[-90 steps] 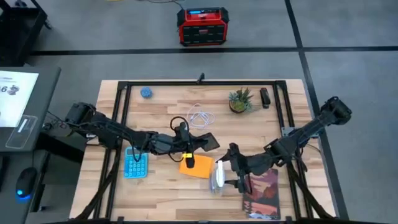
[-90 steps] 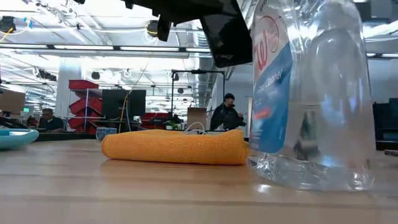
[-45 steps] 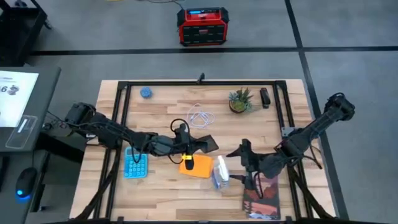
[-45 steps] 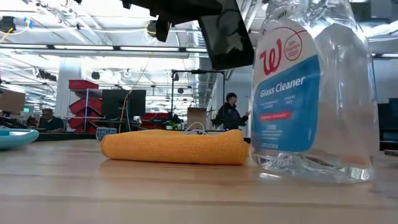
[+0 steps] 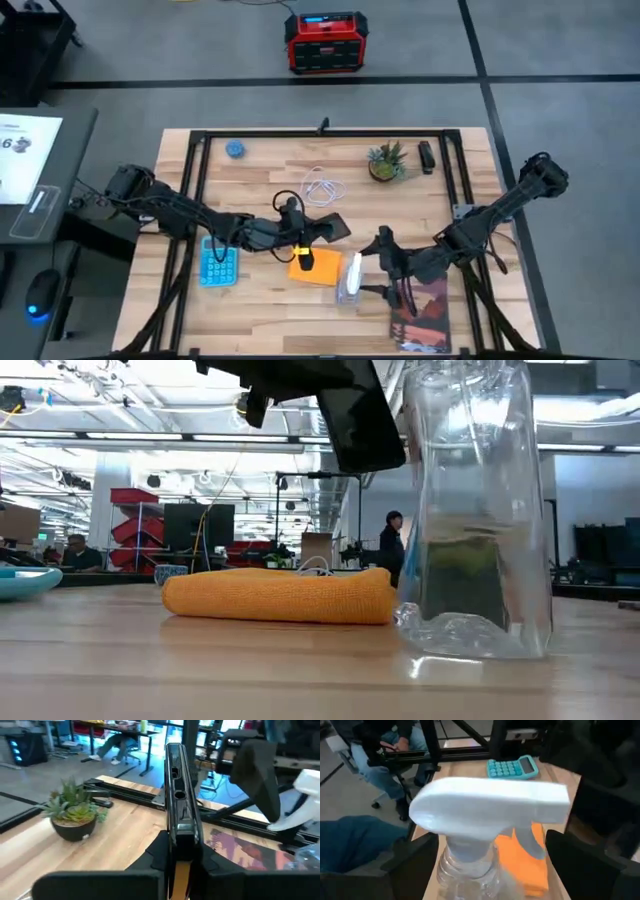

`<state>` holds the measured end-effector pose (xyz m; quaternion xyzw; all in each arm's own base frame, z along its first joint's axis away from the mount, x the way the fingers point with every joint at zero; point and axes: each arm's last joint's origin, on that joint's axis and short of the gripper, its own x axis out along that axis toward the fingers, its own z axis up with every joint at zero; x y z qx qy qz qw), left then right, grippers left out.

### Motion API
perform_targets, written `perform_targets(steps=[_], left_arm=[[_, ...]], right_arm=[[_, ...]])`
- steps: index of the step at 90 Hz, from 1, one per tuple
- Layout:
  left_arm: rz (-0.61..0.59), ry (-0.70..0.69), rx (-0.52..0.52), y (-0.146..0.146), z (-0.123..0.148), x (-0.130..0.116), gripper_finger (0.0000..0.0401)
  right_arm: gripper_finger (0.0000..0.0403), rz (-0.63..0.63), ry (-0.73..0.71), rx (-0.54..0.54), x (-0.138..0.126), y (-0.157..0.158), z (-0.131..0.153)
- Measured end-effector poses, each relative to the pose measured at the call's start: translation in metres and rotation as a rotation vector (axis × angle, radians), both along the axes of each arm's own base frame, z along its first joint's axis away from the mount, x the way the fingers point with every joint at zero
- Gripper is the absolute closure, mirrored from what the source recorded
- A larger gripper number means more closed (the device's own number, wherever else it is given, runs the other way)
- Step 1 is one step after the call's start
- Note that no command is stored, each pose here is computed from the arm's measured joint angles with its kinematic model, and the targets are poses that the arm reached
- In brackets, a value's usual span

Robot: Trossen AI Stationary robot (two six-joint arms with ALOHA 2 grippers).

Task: Apply microfiber cloth
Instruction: Spray the black cellphone

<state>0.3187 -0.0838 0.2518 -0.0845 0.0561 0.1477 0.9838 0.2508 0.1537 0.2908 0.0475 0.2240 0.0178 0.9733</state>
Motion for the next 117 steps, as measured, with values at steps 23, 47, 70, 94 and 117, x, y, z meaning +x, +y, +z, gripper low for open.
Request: perform_targets(steps=[23,47,70,94,117], left_arm=[[-0.041,0.061,0.04,-0.012,-0.005,-0.005,0.0391],[-0.061,-0.019,0.097,-0.01,0.027,-0.022,0.0391],[-0.058,-0.037,0.117,-0.003,0.035,-0.024,0.0391],[-0.088,-0.058,0.107,0.001,0.036,-0.021,0.0391],[-0.107,-0.068,0.105,0.002,0.037,-0.02,0.0391]], right_arm=[[0.0049,-0.057,0.083,-0.038,-0.017,0.006,-0.005],[0.0052,-0.267,0.151,-0.156,-0.014,-0.02,-0.018],[0.0088,-0.139,-0.005,-0.141,0.021,-0.05,0.002],[0.0098,-0.116,-0.046,-0.077,0.036,-0.081,0.008],[0.0129,-0.042,-0.042,-0.018,0.049,-0.089,0.001]])
